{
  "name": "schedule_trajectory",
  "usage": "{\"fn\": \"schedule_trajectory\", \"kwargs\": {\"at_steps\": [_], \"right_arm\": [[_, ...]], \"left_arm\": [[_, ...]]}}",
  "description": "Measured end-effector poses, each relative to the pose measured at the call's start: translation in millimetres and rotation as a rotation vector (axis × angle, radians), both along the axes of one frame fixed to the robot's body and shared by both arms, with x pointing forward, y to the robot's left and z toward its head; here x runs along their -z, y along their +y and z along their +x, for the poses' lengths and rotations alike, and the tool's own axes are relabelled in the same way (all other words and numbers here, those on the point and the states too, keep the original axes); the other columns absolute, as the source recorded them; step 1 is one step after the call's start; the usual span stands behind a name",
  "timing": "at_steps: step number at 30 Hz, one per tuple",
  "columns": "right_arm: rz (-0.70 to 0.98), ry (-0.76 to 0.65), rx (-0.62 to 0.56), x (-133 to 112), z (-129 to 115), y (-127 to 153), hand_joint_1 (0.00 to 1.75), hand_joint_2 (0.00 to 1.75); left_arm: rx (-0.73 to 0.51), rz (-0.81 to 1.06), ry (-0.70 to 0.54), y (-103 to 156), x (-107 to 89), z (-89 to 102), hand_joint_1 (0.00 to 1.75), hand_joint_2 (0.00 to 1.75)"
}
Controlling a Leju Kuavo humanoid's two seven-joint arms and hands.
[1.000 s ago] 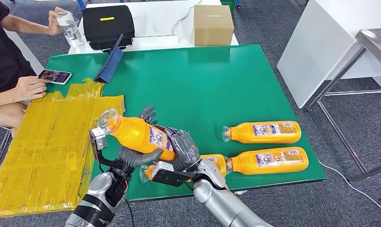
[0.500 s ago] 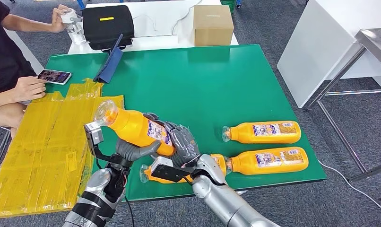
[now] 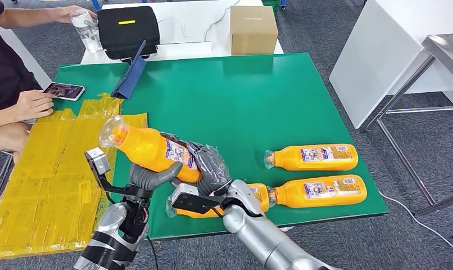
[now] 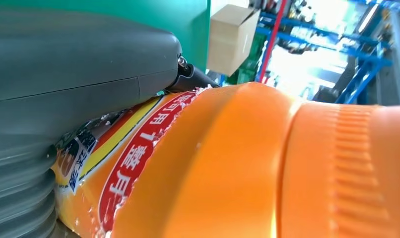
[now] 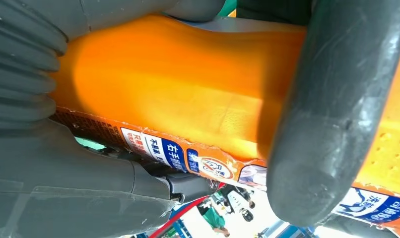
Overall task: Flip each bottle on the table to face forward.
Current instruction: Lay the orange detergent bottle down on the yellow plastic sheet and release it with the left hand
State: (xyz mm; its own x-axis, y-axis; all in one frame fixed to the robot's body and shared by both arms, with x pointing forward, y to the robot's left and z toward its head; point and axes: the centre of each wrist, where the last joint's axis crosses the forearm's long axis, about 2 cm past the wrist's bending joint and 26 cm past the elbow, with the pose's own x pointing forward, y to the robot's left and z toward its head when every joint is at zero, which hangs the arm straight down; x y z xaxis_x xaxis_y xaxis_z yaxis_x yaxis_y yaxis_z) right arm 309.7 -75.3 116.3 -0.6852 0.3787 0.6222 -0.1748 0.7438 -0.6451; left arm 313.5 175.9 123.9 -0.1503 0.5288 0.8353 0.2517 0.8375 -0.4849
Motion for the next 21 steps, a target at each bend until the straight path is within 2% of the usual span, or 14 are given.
{"fn": "schedule_trajectory", "kwargs": {"at_steps": [2, 3, 7, 11, 14, 18, 21], "right_arm": [[0.002, 0.002, 0.006, -0.4, 0.2, 0.3, 0.41, 1.75], [0.004, 0.003, 0.012, -0.3, 0.2, 0.0, 0.03, 1.75], [0.024, 0.032, 0.053, 2.5, -1.8, -5.3, 0.0, 1.75], [0.111, 0.215, 0.037, 13.0, -13.9, -21.3, 0.0, 0.0], [0.237, 0.358, -0.061, 10.7, -24.6, -32.2, 0.0, 0.0], [0.38, 0.388, -0.139, -5.9, -30.4, -48.1, 0.0, 0.0], [0.426, 0.367, -0.146, -14.3, -33.4, -58.7, 0.0, 0.0]], "left_arm": [[-0.036, -0.014, -0.001, 1.1, -0.9, -2.1, 1.75, 1.75], [-0.058, -0.019, -0.004, 2.3, -1.7, -2.7, 1.75, 1.75], [-0.226, 0.089, -0.088, 11.1, -10.4, -0.5, 1.75, 1.75], [-0.544, 0.438, -0.28, 36.3, -25.8, 7.6, 1.75, 1.75], [-0.683, 0.768, -0.405, 55.2, -31.2, 9.0, 1.75, 1.75], [-0.687, 1.066, -0.416, 78.5, -26.7, 13.0, 1.75, 1.75], [-0.68, 1.158, -0.399, 93.6, -19.5, 15.4, 1.75, 1.75]]}}
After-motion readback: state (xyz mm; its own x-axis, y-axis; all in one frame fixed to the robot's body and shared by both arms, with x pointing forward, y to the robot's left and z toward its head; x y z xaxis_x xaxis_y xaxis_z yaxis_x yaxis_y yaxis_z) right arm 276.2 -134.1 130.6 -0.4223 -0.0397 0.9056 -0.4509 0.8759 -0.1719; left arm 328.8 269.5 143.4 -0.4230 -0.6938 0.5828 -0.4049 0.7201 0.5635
